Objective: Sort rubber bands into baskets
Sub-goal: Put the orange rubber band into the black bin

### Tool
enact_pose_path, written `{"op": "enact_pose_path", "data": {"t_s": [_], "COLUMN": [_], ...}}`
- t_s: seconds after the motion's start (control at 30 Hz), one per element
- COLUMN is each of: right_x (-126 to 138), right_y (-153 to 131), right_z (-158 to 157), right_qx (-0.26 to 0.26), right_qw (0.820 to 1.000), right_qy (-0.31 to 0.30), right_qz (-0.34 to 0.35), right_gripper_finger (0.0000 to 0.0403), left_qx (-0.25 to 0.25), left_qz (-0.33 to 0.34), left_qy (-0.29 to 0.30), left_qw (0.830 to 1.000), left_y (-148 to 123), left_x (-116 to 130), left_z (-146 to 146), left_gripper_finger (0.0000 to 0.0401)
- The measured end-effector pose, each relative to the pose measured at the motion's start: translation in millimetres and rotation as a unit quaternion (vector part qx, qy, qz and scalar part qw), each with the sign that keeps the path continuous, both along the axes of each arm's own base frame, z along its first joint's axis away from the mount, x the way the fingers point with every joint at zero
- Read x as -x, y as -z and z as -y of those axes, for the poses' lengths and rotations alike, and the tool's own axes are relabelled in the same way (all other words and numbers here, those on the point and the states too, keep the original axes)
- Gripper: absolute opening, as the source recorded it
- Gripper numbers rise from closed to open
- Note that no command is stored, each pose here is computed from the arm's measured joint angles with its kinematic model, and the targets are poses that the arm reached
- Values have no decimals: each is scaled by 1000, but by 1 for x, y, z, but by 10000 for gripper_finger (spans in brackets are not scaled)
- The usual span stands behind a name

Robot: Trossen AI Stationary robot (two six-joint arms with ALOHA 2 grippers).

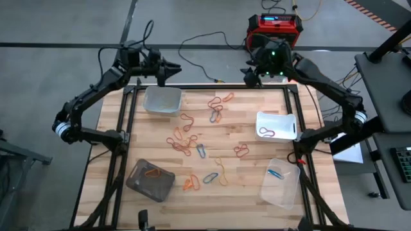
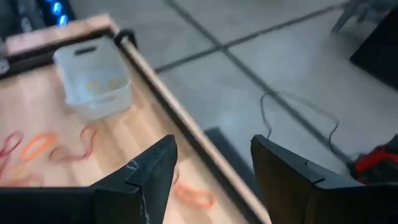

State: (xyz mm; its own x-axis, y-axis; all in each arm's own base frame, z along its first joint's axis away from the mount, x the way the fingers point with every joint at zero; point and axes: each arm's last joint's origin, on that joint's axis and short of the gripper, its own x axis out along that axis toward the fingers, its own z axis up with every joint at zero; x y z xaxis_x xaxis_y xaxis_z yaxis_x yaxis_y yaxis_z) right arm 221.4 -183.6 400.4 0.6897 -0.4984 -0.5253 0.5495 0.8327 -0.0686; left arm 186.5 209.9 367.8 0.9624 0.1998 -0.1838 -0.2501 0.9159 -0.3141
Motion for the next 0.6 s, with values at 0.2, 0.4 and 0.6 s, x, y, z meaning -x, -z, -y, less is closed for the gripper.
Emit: {"op": "enact_pose_path", "data": {"t_s": [0.2, 0.4, 0.6], "right_x": [-3, -6, -21], "right_y": [-22, -2, 54], "right_z": [0, -6, -27], "right_qx": [-33, -57, -113], "right_qw": [999, 997, 992], "right_qy": [-20, -39, -15], "right_qz": [-7, -32, -62], "right_gripper_finger": [201, 201, 201], "left_qx": [-32, -98, -153], "left_qz": [-3, -34, -83], "left_qy": [-10, 6, 38], "left_qw": [999, 995, 984], "left_y": [-6, 7, 42], "left_x": [0, 0, -8], "left_z": [-1, -1, 7], "left_gripper_finger": [105, 105, 105]}}
